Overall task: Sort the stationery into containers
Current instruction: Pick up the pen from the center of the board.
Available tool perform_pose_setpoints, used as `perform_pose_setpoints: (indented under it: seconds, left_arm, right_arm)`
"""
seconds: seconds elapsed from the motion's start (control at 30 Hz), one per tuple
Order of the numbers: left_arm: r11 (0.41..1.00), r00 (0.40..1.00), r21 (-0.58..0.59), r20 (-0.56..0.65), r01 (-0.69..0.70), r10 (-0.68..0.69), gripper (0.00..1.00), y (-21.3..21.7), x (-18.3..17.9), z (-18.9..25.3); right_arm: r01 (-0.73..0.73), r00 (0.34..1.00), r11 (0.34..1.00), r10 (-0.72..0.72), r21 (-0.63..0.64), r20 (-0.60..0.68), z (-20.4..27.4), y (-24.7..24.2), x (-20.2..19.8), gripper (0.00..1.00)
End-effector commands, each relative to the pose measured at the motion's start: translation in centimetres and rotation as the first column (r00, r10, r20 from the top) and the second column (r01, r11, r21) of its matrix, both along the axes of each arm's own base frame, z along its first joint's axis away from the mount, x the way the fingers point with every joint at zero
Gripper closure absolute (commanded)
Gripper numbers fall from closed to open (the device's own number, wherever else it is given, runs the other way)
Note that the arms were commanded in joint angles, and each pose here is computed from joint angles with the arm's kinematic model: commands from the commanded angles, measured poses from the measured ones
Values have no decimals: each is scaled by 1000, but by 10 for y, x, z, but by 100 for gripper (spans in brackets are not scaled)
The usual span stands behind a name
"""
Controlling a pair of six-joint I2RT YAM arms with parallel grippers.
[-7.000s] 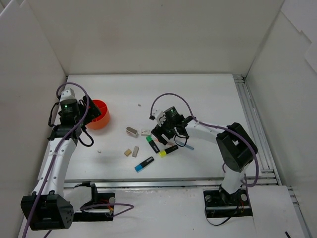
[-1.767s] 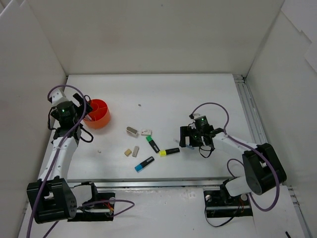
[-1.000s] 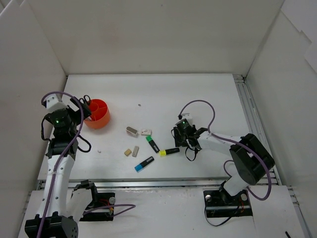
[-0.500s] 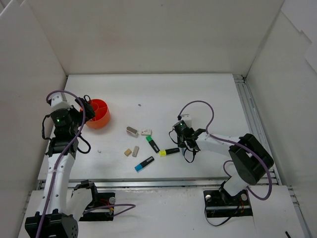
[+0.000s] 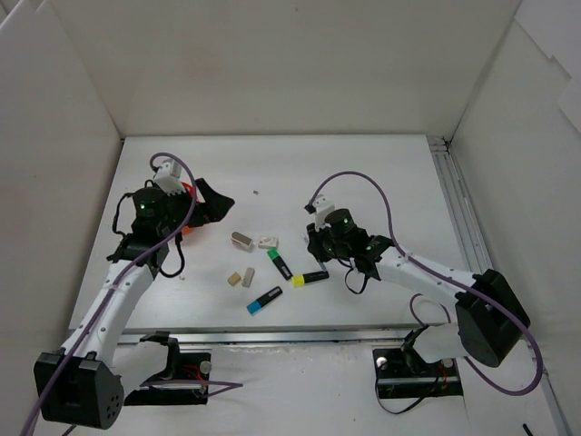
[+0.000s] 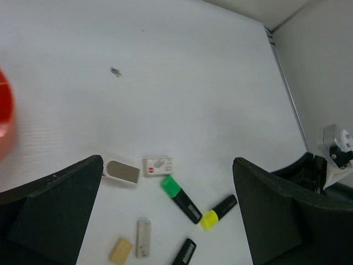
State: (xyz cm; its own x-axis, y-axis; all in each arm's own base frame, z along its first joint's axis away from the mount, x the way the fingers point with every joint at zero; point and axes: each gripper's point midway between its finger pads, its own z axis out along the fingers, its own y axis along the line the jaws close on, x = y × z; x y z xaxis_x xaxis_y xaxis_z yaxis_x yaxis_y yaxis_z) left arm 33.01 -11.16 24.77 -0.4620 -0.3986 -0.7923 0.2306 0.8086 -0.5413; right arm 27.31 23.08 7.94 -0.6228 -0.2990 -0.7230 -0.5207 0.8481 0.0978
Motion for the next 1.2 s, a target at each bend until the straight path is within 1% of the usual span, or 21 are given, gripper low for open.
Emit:
perform_pose_setpoints:
  seconds: [0.0, 0.03, 0.07, 0.1, 0.2, 0.3, 0.5, 0.53, 0.7, 0.8, 0.9, 0.93, 1.0, 1.03, 1.07, 1.1, 1.17]
  left_arm:
    - [982, 982, -95, 110, 166, -155, 0, -48, 4, 38]
    - [977, 979, -105, 108, 185, -174, 0, -57, 3, 38]
    - [968, 971, -113, 108, 224, -212, 1, -72, -1, 38]
    - [964, 969, -125, 103, 235, -223, 0, -79, 1, 36]
    - [952, 961, -143, 105, 270, -257, 0, -99, -3, 36]
    - [948, 959, -154, 107, 277, -262, 1, -112, -6, 35]
    - [965, 974, -153, 105, 214, -200, 10, -115, -2, 31]
    - [966, 975, -152, 103, 209, -195, 13, -117, -3, 31]
    - [983, 989, -129, 81, 130, -121, 19, -112, 6, 25]
    - [989, 994, -114, 69, 94, -86, 26, -113, 8, 21]
    - [990, 994, -105, 69, 93, -86, 35, -117, 7, 21]
    - [990, 994, -101, 70, 94, -87, 42, -119, 5, 23]
    - [992, 995, -94, 60, 84, -78, 51, -120, 5, 20]
    - [992, 996, -96, 54, 79, -74, 62, -120, 5, 18]
    - [991, 995, -96, 54, 88, -84, 68, -123, 3, 18]
    - [991, 996, -101, 49, 85, -80, 82, -123, 2, 17]
    - [992, 996, -99, 47, 79, -75, 94, -121, 2, 17]
  right_arm:
    - [-255, 952, 941, 204, 222, 229, 73, 58, 9, 100]
    - [-314, 932, 908, 239, 276, 274, 85, 72, 7, 100]
    - [-335, 922, 893, 246, 301, 298, 92, 77, 7, 100]
    - [-353, 912, 871, 237, 343, 335, 104, 85, 9, 100]
    - [-363, 907, 846, 224, 391, 357, 115, 96, 12, 100]
    - [-365, 904, 831, 208, 420, 374, 125, 107, 18, 100]
    - [-371, 897, 791, 169, 487, 408, 147, 121, 23, 100]
    - [-370, 896, 788, 163, 492, 412, 150, 123, 24, 100]
    - [-375, 888, 759, 129, 532, 442, 169, 129, 25, 100]
    - [-403, 875, 743, 141, 535, 463, 178, 136, 21, 100]
    - [-412, 869, 737, 143, 535, 473, 182, 142, 22, 100]
    - [-405, 872, 740, 136, 537, 471, 182, 143, 24, 100]
    - [-407, 872, 734, 135, 543, 471, 183, 146, 25, 100]
    - [-394, 876, 738, 122, 548, 467, 183, 147, 26, 100]
    - [-397, 874, 737, 123, 547, 470, 183, 149, 26, 100]
    - [-388, 876, 742, 112, 547, 469, 183, 149, 28, 100]
    - [-376, 876, 750, 97, 544, 472, 183, 148, 32, 100]
